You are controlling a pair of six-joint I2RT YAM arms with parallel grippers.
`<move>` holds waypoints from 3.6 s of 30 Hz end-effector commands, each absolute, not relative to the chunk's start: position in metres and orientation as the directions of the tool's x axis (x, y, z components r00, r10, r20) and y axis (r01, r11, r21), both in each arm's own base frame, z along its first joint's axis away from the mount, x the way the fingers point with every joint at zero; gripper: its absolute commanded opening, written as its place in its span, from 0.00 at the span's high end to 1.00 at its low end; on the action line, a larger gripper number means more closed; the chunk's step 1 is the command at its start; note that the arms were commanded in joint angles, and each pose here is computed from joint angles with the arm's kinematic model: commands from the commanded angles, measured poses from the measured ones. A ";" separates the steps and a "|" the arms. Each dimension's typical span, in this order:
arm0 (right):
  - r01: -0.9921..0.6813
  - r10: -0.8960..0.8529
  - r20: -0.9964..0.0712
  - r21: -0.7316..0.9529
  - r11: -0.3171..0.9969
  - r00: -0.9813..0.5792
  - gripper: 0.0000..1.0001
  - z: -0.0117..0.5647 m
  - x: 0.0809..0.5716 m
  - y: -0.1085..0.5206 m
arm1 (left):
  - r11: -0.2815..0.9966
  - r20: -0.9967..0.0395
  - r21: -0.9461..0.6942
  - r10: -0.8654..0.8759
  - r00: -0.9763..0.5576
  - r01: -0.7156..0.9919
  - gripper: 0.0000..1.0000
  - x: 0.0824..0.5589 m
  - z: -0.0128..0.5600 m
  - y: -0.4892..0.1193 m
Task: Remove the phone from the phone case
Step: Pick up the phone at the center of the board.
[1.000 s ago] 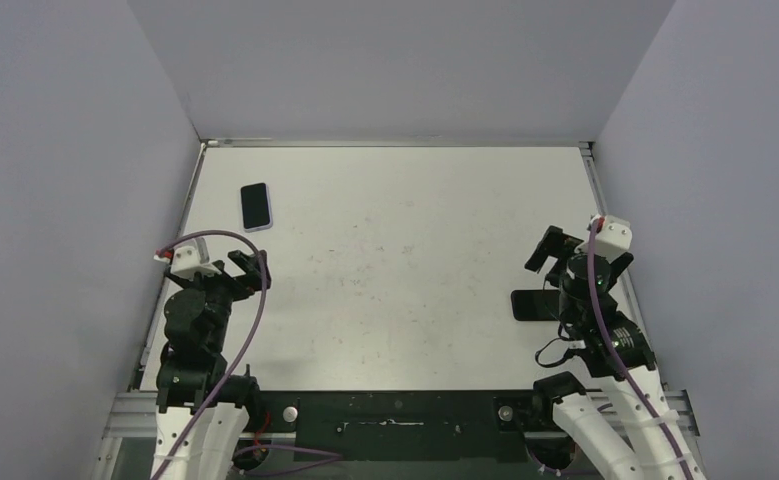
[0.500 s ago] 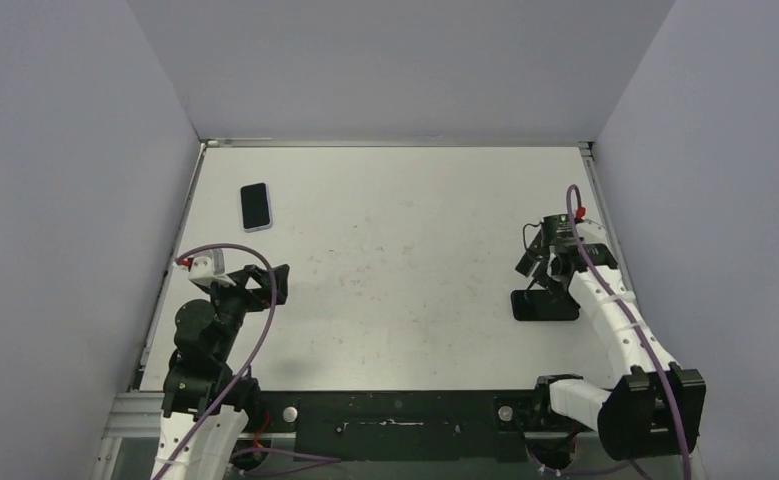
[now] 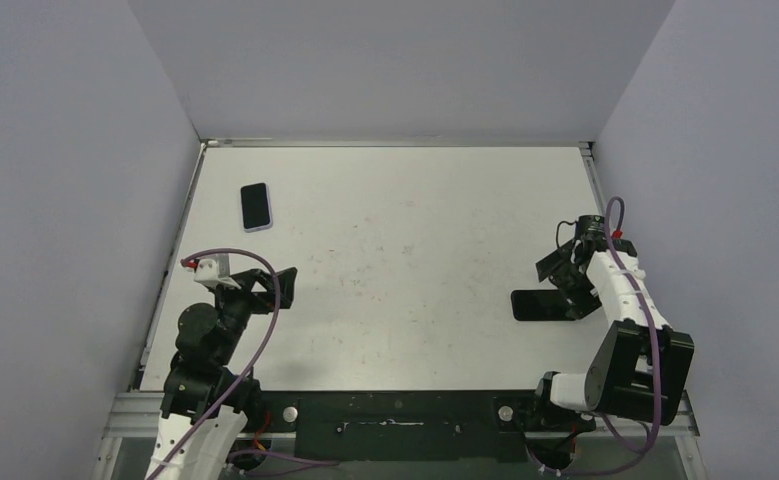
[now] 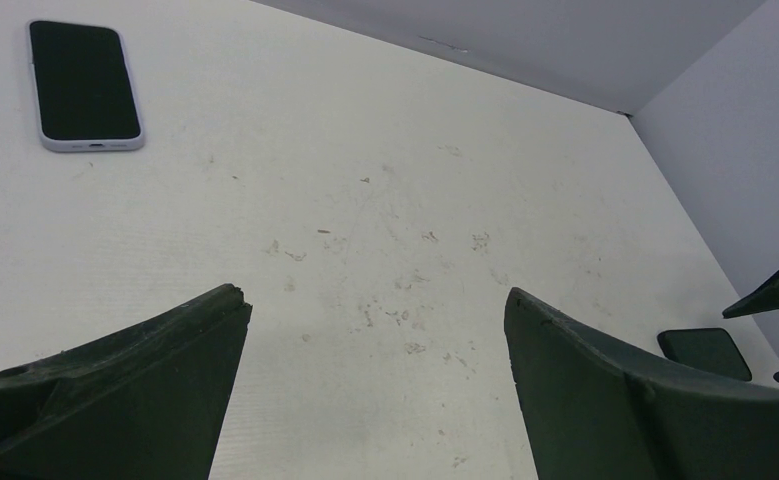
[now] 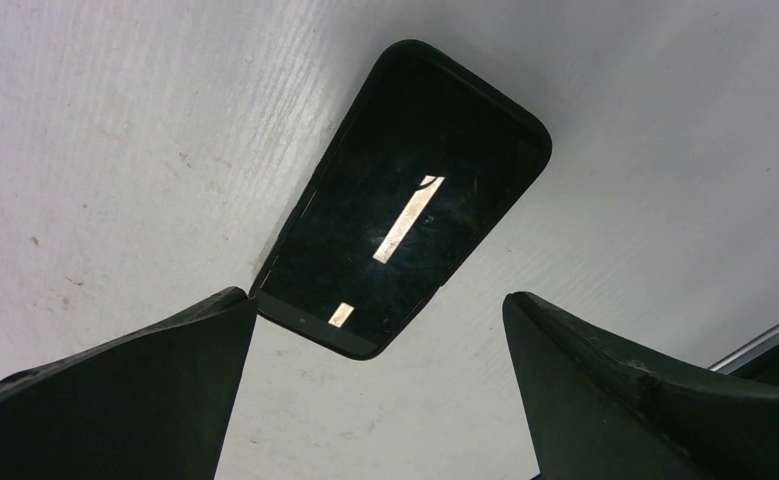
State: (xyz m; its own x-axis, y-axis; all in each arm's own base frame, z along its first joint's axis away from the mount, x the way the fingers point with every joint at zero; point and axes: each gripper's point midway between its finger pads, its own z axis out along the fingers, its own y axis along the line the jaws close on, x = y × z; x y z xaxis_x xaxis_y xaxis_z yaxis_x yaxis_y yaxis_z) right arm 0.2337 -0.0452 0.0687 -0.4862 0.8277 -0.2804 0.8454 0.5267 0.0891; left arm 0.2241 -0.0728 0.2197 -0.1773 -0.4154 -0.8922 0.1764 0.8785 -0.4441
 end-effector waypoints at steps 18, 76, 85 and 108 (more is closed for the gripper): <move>0.939 0.934 -0.180 0.097 0.330 -0.310 0.00 0.028 0.240 -0.030 | 0.864 -0.894 -0.446 -0.424 -0.142 0.234 0.03 0.222 0.234 -0.084; 0.605 0.592 -0.161 -0.048 0.794 -0.790 0.86 0.006 0.267 0.022 | 0.852 -0.898 -0.440 -0.419 -0.135 0.285 0.03 0.215 0.241 -0.091; 0.021 0.050 -0.333 0.091 0.996 -0.942 1.00 0.054 0.314 0.104 | 0.821 -0.897 -0.440 -0.418 -0.141 0.364 0.03 0.204 0.246 -0.104; -0.921 -0.592 -0.737 0.103 0.377 -0.325 1.00 0.130 0.270 0.275 | 0.763 -0.709 -0.600 -0.368 -0.602 0.241 0.03 0.228 0.193 -0.154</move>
